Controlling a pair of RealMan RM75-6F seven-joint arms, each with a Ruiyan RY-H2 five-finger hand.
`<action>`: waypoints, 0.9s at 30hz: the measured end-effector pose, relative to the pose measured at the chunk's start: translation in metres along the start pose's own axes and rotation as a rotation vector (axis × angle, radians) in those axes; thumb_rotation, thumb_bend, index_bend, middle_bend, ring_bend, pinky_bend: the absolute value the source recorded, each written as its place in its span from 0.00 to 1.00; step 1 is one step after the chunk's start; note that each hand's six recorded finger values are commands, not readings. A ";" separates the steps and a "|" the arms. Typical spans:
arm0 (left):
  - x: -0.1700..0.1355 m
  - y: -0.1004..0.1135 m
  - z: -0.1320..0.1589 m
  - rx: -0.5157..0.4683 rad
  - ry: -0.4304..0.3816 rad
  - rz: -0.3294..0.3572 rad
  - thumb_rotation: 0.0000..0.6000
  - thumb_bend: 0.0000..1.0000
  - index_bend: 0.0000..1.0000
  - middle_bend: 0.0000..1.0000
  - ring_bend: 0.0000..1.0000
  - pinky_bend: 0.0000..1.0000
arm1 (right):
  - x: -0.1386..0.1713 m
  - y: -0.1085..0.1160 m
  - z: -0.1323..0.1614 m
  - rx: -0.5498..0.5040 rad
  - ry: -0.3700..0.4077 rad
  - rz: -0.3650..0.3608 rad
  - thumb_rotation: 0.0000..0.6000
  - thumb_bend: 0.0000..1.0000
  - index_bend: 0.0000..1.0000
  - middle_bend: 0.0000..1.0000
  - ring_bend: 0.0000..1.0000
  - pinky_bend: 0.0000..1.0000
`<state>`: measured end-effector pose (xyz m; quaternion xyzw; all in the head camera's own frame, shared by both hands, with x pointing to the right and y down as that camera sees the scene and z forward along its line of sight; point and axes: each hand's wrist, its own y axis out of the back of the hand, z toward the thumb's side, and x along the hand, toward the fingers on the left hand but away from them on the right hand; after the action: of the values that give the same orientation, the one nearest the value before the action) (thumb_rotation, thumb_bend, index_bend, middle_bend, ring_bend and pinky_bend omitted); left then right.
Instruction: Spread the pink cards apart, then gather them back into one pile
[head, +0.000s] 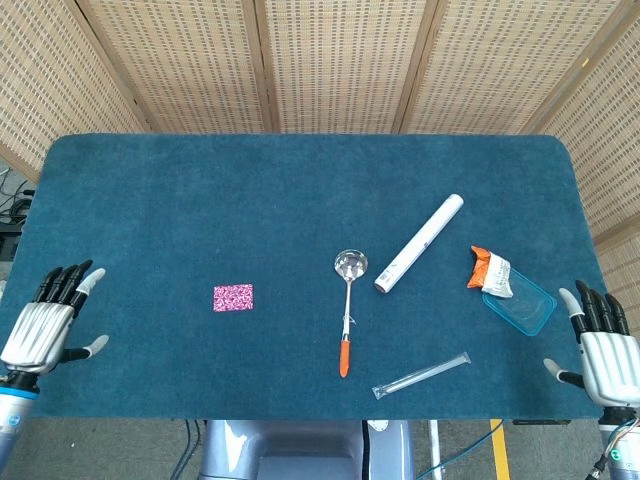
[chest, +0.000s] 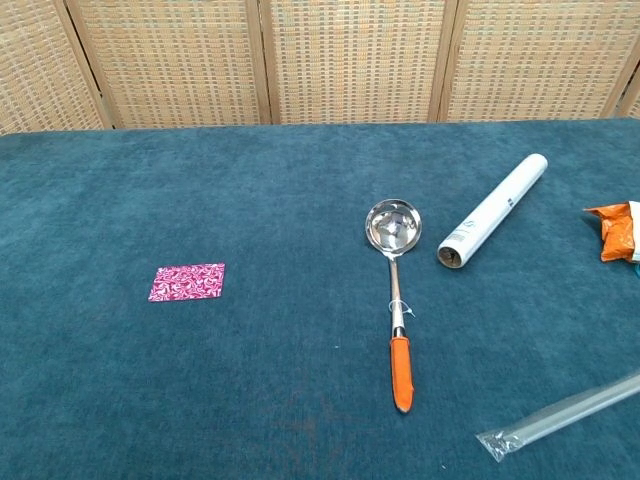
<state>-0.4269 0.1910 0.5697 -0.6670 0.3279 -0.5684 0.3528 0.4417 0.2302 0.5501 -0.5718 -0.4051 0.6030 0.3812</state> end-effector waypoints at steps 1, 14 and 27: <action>0.002 -0.001 0.002 -0.001 -0.006 -0.015 0.92 0.06 0.09 0.00 0.00 0.00 | 0.000 0.000 0.000 0.000 -0.001 0.000 1.00 0.00 0.05 0.00 0.00 0.00; 0.060 -0.024 0.052 -0.087 -0.144 -0.279 0.92 0.07 0.13 0.00 0.00 0.00 | 0.003 0.001 -0.001 -0.004 -0.011 -0.003 1.00 0.00 0.05 0.00 0.00 0.00; 0.082 -0.048 0.086 -0.190 -0.196 -0.366 0.98 0.04 0.14 0.00 0.00 0.00 | 0.005 0.003 -0.004 -0.007 -0.020 -0.009 1.00 0.00 0.05 0.00 0.00 0.00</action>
<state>-0.3284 0.1567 0.6443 -0.7976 0.2176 -0.5221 0.2096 0.4451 0.2336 0.5454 -0.5652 -0.4135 0.6055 0.3780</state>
